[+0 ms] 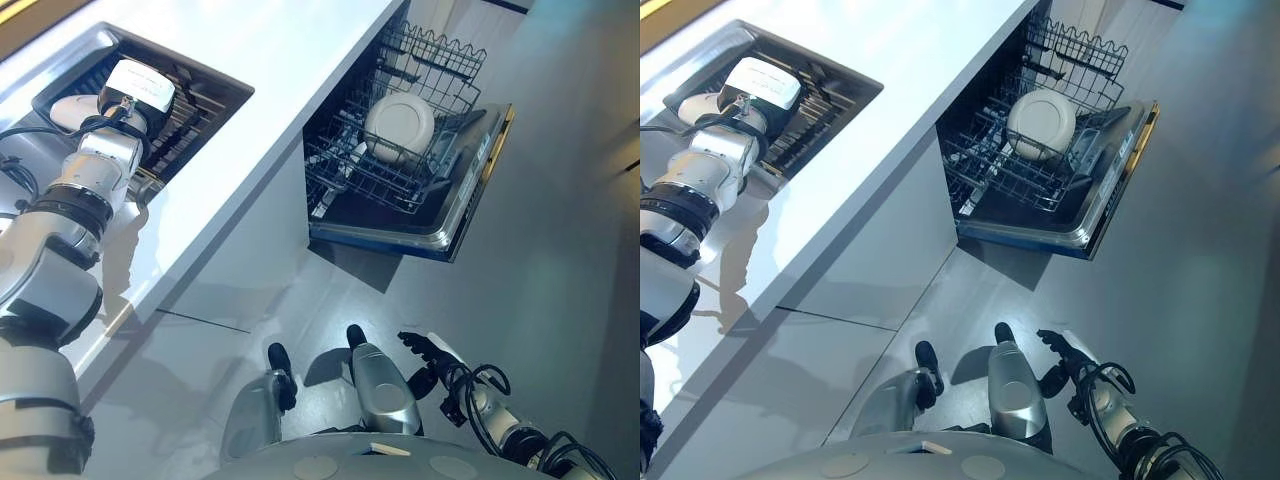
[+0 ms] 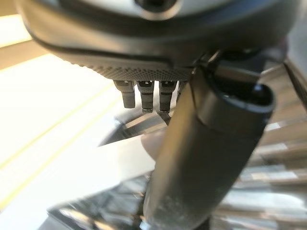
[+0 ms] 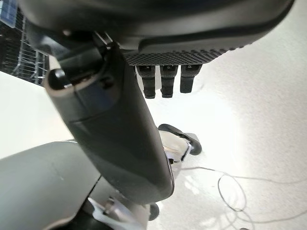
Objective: Pick up plates and place into dishwasher.
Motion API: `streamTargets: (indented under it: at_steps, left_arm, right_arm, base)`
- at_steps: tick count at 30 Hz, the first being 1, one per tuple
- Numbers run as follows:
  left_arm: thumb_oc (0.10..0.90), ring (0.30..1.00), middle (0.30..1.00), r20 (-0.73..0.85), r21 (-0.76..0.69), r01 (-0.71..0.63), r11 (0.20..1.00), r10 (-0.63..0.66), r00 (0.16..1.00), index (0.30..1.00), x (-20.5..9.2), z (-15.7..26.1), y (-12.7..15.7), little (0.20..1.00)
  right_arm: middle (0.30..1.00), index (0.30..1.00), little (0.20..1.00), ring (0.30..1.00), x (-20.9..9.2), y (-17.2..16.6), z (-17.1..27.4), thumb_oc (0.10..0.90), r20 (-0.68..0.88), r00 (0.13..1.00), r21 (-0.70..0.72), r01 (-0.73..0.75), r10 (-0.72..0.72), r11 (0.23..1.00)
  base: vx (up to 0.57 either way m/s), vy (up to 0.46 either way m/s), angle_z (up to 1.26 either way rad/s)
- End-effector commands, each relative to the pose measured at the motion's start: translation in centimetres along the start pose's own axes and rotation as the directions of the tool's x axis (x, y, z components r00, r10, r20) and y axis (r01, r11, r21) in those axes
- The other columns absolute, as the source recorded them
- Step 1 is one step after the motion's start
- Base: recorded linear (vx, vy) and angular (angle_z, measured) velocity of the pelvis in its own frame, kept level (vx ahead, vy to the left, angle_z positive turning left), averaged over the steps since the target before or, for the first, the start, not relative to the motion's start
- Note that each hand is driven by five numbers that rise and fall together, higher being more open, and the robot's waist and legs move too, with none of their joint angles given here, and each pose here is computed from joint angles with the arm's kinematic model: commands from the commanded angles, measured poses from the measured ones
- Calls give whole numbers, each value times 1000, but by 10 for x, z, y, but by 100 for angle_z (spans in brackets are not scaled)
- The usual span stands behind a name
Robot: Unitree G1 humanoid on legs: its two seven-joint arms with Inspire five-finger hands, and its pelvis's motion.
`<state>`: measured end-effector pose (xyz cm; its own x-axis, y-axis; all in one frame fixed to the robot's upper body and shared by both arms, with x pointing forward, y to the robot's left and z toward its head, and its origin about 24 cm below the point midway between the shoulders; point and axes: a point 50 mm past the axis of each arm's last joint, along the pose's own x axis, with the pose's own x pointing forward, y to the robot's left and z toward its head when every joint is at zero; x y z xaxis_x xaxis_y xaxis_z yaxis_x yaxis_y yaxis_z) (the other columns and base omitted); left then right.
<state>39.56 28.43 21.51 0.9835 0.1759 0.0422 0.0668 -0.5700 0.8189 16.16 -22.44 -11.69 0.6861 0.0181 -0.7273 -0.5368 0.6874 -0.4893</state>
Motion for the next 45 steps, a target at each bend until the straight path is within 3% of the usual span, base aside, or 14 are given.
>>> streamTargets:
  at_steps: [1,8,9,10,19,25,28,30,45]
  left_arm:
    - [800,900,900,-284,0,-162,987,155,946,900,-3,-67,40,900]
    - [800,900,900,-357,21,-170,985,166,919,900,-3,-79,52,900]
    - [166,356,356,-373,27,-159,987,158,914,356,-3,-83,53,266]
    - [100,300,300,-391,42,-134,990,140,910,300,-4,-87,54,200]
    - [100,300,300,-483,136,-154,979,202,852,300,-13,-114,64,200]
    - [100,300,300,-528,29,-275,961,248,812,300,-22,-134,66,200]
    - [100,300,300,-549,-141,-410,901,274,790,300,-26,-139,67,200]
    - [100,300,300,-539,-180,-451,874,296,788,300,-29,-142,68,200]
    - [100,300,300,-423,-186,-531,826,421,803,300,-53,-145,54,200]
  right_arm:
    - [900,900,900,900,-1,-10,10,800,86,995,27,47,-50,999]
    - [900,900,900,900,3,-17,24,800,137,988,30,63,-66,998]
    - [900,900,900,900,3,-19,26,800,147,987,32,67,-71,997]
    - [900,900,900,900,4,-20,28,800,154,985,33,71,-75,997]
    - [900,900,900,900,3,-24,30,800,174,982,17,69,-70,997]
    - [900,900,900,900,1,-16,22,800,156,987,-2,42,-41,999]
    - [900,900,900,900,-1,-11,18,800,144,989,6,38,-38,999]
    - [900,900,900,900,-2,-8,17,800,136,990,14,36,-38,999]
    - [900,900,900,900,-11,5,6,800,91,995,51,24,-28,998]
  base:
    - [-73,-31,1]
    - [-68,-16,-5]
    - [-37,-5,-4]
    - [-48,1,-3]
    - [-2,3,-1]
    - [33,6,-3]
    - [61,-4,2]
    - [55,-7,0]
    - [0,5,14]
